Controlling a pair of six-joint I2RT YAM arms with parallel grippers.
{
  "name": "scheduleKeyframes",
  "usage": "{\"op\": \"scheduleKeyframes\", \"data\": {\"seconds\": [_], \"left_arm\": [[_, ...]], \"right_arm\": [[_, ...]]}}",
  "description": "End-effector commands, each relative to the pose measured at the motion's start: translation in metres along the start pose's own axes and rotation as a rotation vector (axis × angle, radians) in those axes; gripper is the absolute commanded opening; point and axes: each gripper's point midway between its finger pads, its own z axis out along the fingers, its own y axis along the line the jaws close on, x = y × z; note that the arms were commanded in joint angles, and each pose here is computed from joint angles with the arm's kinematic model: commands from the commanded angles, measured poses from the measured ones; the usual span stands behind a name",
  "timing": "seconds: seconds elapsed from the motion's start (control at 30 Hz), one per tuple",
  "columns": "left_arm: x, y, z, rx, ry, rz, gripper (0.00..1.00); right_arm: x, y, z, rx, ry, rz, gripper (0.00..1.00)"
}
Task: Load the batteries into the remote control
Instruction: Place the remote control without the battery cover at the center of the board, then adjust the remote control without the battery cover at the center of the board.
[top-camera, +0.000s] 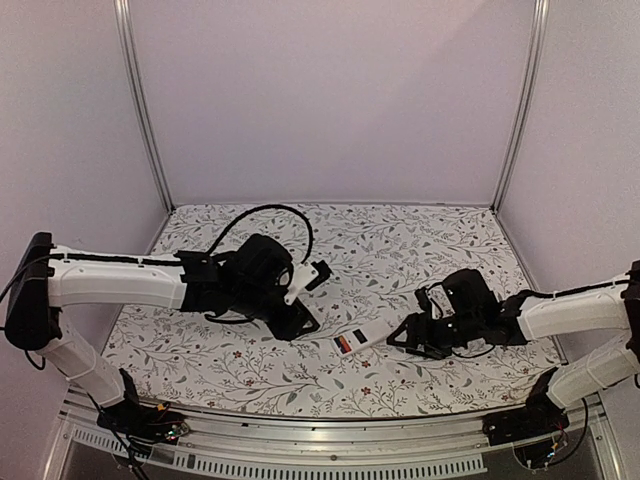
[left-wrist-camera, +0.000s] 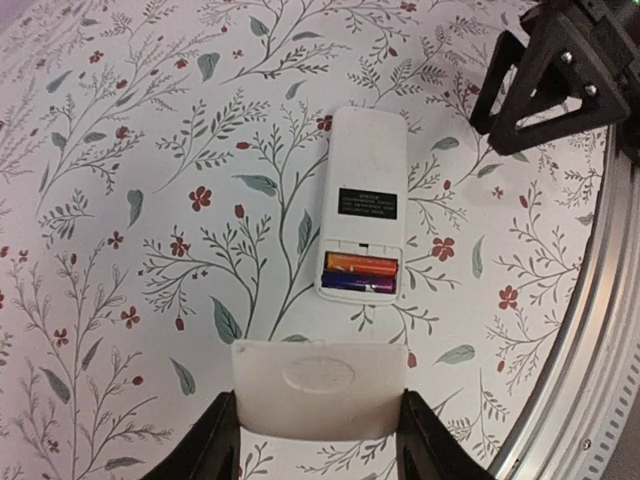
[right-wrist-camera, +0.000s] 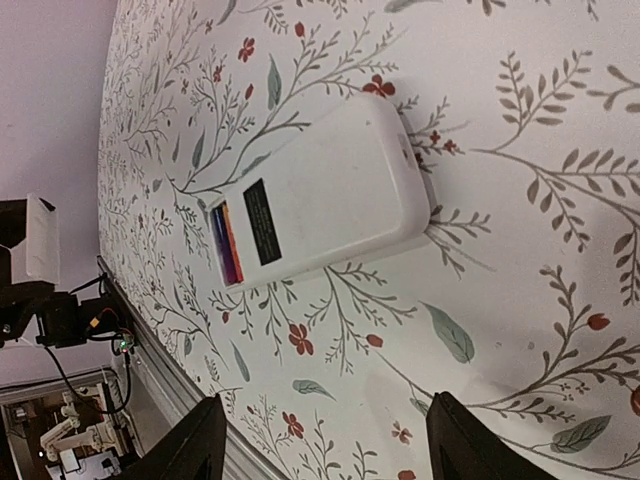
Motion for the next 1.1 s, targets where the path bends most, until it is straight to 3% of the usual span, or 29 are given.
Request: {"op": "scheduleKeyframes", "data": {"seconds": [0.0, 0.17, 0.4, 0.9, 1.07], "left_arm": [[0.006, -0.014, 0.008, 0.060, -0.001, 0.072, 0.48], [0.011, -0.015, 0.014, 0.061, 0.005, 0.078, 0.49], [0.018, -0.015, 0.022, 0.057, 0.021, 0.121, 0.50], [0.031, -0.017, 0.037, 0.074, 0.033, 0.178, 0.50], [0.034, -0.020, 0.039, 0.085, 0.027, 0.233, 0.50]], "right_arm": [[-0.039, 0.005, -0.014, 0.052, -0.067, -0.098, 0.69], [-0.067, 0.007, -0.005, 0.069, -0.052, -0.150, 0.71], [-0.066, 0.006, 0.024, 0.051, 0.051, -0.183, 0.70], [-0.022, 0.002, 0.050, -0.020, 0.197, -0.147, 0.51], [-0.008, 0.005, 0.045, -0.030, 0.213, -0.140, 0.49]]}}
